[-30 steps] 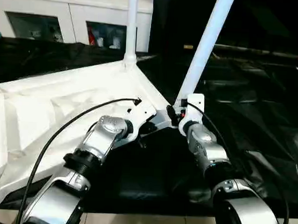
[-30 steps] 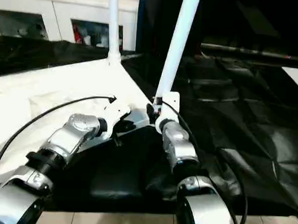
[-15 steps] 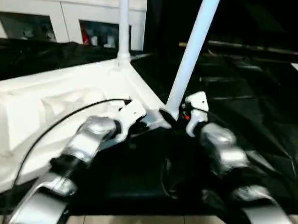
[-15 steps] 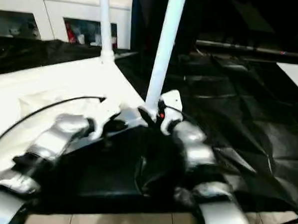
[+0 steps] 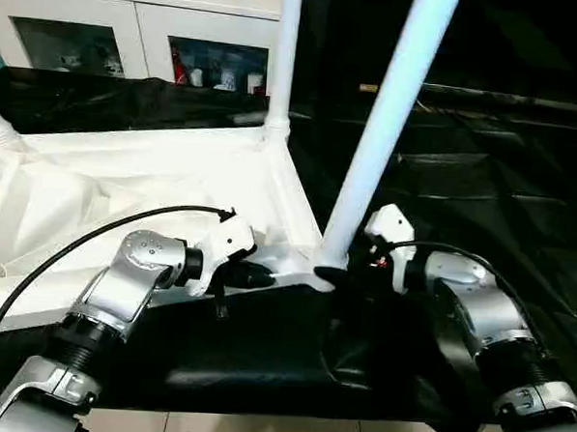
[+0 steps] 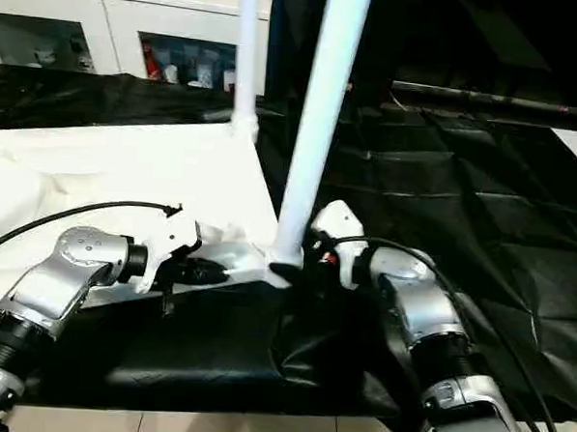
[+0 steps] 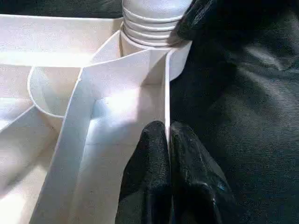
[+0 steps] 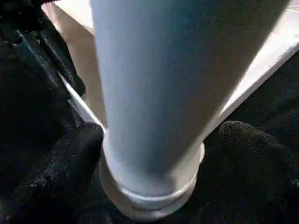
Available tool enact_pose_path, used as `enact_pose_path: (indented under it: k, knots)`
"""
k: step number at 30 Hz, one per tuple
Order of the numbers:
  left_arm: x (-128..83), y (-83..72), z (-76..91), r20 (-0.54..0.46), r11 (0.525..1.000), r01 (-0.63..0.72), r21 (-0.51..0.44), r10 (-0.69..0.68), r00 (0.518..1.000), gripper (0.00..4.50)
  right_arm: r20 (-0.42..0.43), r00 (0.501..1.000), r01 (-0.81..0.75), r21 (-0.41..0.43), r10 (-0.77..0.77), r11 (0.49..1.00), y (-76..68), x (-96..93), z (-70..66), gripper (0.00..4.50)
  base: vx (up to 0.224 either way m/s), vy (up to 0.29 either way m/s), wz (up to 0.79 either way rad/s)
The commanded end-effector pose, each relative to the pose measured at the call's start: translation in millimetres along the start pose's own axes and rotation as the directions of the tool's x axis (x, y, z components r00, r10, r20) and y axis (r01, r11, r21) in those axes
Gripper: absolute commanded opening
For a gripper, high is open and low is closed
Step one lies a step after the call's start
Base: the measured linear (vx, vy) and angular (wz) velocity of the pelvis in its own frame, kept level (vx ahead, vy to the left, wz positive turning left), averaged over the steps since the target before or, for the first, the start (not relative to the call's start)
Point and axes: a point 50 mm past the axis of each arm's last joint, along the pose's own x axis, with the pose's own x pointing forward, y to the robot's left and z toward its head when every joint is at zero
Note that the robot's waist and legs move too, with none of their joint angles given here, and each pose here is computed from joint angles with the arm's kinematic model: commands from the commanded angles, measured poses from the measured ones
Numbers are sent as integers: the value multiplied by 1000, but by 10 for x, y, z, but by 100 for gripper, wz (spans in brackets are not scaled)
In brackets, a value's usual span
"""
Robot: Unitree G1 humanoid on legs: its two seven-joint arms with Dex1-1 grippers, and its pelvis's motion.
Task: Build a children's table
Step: Rotate leg to tighten
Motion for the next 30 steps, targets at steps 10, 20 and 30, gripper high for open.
enact_pose_path:
  k: [10,20,30]
  knots:
    - [57,-78,92,66,997,71,13,-72,995,0,14,1000,16,27,-17,999,-13,28,22,362,0,0,0]
    - [56,-81,79,63,998,69,5,-69,996,0,6,1000,29,46,-30,999,-9,25,-15,286,0,0,0]
    - [403,183,70,1,948,-285,-141,288,958,0,-144,781,620,302,-608,725,-232,162,-306,274,0,0,0]
